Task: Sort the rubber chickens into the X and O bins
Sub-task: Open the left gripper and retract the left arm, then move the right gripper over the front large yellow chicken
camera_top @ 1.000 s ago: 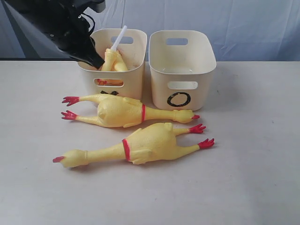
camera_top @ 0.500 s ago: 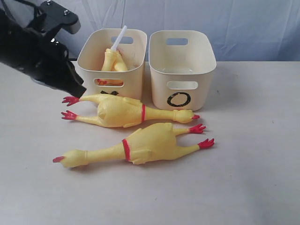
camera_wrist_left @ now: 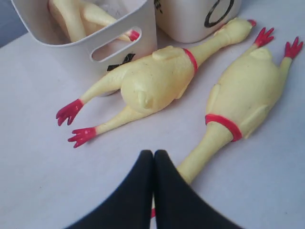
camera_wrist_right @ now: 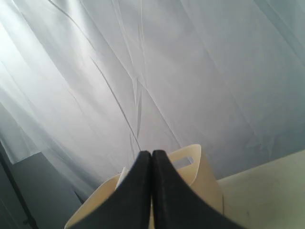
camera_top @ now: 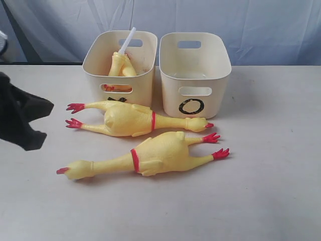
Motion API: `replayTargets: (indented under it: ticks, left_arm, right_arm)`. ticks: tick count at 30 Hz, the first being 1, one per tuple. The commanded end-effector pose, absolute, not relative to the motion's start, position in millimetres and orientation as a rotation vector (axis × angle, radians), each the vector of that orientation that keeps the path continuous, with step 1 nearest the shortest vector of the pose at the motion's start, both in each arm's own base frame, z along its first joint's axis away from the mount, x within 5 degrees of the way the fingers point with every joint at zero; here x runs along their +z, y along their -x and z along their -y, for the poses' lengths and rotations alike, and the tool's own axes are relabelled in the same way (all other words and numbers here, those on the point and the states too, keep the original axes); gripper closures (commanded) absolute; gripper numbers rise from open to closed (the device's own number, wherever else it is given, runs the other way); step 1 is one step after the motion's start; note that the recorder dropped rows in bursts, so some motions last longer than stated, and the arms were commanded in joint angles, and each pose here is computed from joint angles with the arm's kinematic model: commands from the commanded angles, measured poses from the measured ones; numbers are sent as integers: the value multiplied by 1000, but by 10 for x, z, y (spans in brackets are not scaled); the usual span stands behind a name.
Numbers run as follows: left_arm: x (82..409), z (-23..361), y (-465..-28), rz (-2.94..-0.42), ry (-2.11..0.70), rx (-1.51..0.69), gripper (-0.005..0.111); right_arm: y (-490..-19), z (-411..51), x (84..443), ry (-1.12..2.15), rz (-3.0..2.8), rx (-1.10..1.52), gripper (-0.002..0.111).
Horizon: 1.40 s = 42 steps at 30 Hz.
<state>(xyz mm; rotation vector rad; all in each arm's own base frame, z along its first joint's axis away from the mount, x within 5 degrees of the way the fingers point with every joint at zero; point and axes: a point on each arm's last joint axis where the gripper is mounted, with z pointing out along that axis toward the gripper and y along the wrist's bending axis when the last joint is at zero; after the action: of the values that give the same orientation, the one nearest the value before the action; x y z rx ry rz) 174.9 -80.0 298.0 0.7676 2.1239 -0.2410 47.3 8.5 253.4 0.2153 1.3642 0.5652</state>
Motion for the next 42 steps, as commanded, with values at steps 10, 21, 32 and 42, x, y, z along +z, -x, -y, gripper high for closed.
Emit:
replayTargets:
  ticks: [10, 21, 32, 42]
  left_arm:
    - [3413, 445, -693, -1747, -695, -248, 107]
    - [3442, 301, -247, -1633, -708, -231, 107]
    - [3447, 291, -215, -1618, -703, -232, 107]
    - [3447, 290, -215, -1617, -705, -229, 107]
  right_arm:
    - [-443, -111, 3200, 39, -1464, 315, 109]
    - [-903, -315, 3513, 463, -1690, 105, 109]
    - [-1480, -500, 3681, 652, -1805, 15, 109]
    - [-1674, -970, 3571, 1002, -1793, 85, 109]
